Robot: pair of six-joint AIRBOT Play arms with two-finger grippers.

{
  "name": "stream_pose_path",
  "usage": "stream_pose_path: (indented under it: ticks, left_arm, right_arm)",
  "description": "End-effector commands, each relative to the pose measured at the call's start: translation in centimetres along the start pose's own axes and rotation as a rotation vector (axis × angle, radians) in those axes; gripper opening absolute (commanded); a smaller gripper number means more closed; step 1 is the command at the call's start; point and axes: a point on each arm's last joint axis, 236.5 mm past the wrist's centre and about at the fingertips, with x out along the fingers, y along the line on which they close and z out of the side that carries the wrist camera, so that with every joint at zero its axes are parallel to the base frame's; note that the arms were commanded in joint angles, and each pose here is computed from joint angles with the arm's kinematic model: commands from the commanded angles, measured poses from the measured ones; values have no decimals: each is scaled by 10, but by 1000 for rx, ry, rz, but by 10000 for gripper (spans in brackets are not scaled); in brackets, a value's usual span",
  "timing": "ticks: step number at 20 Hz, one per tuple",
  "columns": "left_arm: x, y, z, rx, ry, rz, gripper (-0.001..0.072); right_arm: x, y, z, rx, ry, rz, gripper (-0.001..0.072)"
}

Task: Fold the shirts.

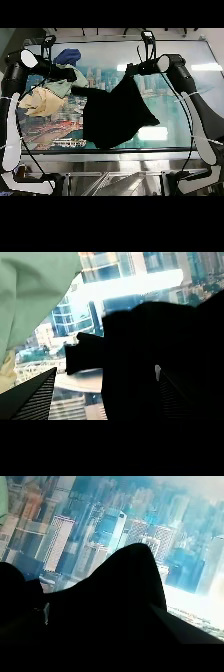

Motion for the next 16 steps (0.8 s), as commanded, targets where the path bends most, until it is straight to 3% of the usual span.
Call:
stream_pose_path:
  ticks: [1, 4, 7, 11, 16]
  left_arm:
    - [-21, 24, -50, -53, 214, 13, 692]
    - [-46, 23, -110, -156, 327, -65, 691]
    - [-31, -12, -205, -274, 440, -210, 691]
    - [13, -52, -299, -377, 563, -394, 691]
    - [64, -72, -301, -468, 540, -534, 691]
  right_arm:
    - [-37, -19, -21, -12, 118, -50, 705]
    - [-100, -28, -59, 49, 290, -57, 705]
    - [-133, -22, -69, 45, 277, -59, 705]
    - [-146, 14, -75, 100, 231, 73, 705]
    - [-152, 28, -81, 153, 234, 114, 705]
